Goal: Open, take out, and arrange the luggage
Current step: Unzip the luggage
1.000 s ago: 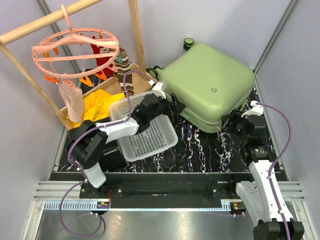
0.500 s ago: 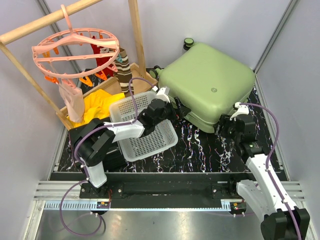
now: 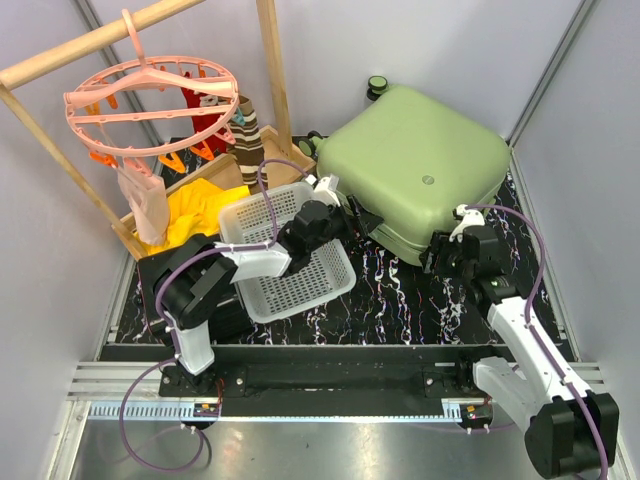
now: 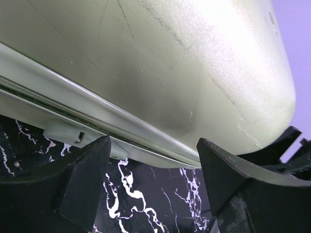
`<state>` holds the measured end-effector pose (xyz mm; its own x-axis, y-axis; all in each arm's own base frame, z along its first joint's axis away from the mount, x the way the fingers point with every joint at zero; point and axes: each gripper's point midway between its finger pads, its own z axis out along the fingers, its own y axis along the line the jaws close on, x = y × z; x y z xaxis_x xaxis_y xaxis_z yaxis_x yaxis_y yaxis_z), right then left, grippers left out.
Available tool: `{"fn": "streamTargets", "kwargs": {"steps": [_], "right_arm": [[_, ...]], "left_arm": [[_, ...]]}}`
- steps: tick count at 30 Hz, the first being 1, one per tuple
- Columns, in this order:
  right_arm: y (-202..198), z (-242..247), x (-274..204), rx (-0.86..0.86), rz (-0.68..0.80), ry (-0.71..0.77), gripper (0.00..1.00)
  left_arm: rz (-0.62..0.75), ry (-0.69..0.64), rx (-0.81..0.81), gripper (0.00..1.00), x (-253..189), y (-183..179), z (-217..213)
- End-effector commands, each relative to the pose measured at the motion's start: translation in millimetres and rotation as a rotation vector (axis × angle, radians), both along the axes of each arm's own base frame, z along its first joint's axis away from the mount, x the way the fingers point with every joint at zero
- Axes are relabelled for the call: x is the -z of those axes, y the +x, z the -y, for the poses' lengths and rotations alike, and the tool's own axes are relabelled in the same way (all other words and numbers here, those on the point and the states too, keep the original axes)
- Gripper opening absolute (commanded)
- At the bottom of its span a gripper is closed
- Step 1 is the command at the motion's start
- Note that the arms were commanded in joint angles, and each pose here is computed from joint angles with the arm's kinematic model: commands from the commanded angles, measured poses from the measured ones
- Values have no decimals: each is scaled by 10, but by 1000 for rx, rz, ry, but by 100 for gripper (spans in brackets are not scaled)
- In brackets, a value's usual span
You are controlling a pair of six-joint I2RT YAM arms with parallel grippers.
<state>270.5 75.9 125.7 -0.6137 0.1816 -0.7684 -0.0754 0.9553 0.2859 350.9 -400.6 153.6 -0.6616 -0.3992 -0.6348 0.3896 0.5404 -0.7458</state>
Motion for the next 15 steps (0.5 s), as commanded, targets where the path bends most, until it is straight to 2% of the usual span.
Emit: {"fn": "streamTargets", "kwargs": {"steps": [1,6,10,11,15], "right_arm": [[94,-43,-196,-17,63,0,53],[88,0,-201,8,68,-9,35],[90,89,-179,60,51,-30,12],[79,106,-142,70,32,-35,1],[104,226,-154,147,19,-59,0]], "left_arm": [[-66,27,22,78,284,-146,-35],[-62,41,15,78,295,-192,-54],[-63,67,15,79,325,-269,-33],[-69,64,11,80,330,-276,-29],[-95,80,5,80,409,-307,-35]]}}
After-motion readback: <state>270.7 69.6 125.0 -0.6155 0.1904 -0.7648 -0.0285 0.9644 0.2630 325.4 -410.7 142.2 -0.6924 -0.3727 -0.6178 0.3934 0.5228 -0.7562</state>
